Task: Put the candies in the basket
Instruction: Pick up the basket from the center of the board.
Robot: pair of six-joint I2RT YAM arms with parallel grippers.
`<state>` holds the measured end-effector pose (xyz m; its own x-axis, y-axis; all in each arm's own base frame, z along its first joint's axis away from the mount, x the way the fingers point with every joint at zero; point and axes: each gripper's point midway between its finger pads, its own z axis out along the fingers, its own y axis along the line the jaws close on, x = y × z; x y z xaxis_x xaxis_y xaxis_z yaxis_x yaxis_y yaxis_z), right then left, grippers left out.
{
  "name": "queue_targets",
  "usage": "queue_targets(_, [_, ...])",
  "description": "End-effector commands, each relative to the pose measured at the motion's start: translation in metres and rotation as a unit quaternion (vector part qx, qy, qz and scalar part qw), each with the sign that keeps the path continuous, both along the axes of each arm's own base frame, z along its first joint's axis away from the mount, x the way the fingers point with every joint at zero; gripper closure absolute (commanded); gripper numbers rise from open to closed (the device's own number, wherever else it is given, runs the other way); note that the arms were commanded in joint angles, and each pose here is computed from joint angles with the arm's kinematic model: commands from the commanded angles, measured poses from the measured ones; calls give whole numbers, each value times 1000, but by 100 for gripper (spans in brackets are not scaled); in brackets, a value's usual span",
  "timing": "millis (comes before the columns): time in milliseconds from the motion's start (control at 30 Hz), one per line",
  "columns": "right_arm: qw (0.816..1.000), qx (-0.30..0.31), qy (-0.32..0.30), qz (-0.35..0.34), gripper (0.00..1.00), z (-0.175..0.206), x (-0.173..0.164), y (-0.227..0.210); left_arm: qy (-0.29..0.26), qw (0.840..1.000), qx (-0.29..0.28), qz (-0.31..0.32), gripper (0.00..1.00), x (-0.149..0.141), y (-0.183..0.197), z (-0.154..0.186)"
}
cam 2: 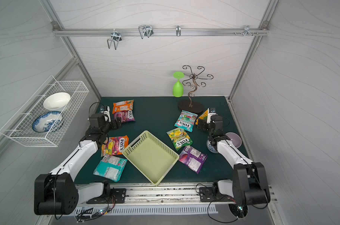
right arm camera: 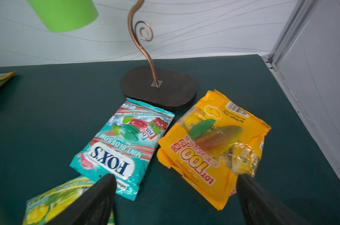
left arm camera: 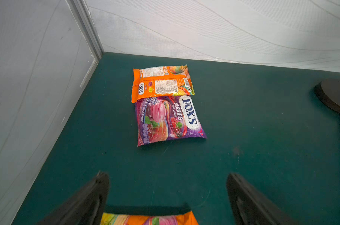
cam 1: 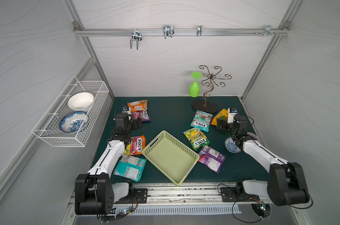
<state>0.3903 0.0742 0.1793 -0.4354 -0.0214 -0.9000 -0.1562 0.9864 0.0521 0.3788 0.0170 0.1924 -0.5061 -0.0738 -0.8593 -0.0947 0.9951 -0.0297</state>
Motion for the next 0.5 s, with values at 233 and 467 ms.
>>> queue_targets(233, [987, 27, 103, 118, 1, 18, -44, 79, 36, 993, -94, -66, 1, -61, -27, 10])
queue_targets(467, [966, 24, 155, 206, 1, 12, -73, 134, 33, 992, -102, -59, 1, -65, -18, 2])
